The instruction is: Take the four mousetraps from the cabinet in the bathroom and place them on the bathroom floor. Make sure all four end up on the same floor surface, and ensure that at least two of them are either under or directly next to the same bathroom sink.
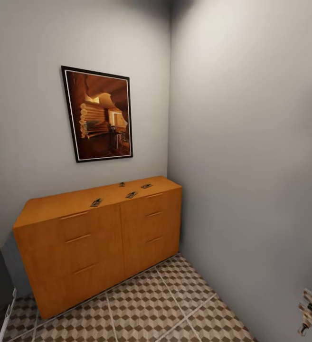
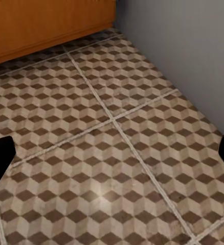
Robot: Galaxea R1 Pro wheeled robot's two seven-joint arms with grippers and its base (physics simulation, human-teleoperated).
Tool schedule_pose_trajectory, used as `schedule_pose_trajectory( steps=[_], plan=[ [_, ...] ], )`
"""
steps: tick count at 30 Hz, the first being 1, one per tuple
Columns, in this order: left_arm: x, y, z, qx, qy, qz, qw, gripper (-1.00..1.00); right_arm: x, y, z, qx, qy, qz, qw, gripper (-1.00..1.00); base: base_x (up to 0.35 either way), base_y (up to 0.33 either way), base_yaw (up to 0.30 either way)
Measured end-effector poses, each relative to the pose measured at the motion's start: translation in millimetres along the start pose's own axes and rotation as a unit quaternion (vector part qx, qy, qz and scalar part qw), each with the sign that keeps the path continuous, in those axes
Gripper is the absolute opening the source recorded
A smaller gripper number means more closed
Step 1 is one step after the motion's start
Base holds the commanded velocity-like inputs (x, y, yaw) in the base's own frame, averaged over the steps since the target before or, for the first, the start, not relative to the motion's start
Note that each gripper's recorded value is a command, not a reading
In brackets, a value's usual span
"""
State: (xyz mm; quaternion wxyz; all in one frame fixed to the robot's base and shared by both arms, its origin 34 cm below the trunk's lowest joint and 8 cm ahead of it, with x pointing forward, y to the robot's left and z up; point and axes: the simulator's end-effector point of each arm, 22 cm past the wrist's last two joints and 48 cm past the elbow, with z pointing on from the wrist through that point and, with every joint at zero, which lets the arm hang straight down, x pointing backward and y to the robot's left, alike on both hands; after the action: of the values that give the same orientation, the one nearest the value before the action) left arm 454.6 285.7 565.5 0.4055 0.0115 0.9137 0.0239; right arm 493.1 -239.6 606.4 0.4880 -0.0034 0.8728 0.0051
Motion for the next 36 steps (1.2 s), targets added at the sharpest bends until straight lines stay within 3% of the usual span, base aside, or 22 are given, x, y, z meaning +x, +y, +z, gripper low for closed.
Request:
schedule_pose_trajectory(
  steps=[10, 36],
  plan=[
    [0.0, -0.1, 0.1, 0.000, 0.000, 0.000, 1.0000, 1.00, 0.1, 0.0, 0.1, 0.000, 0.000, 0.000, 1.0000, 1.00, 0.206, 0.000, 0.000],
    [0.8, -0.2, 0.2, 0.000, 0.001, 0.000, 1.0000, 1.00, 0.2, 0.0, 0.3, 0.000, 0.000, 0.000, 1.0000, 1.00, 0.011, 0.000, 0.000]
  ],
)
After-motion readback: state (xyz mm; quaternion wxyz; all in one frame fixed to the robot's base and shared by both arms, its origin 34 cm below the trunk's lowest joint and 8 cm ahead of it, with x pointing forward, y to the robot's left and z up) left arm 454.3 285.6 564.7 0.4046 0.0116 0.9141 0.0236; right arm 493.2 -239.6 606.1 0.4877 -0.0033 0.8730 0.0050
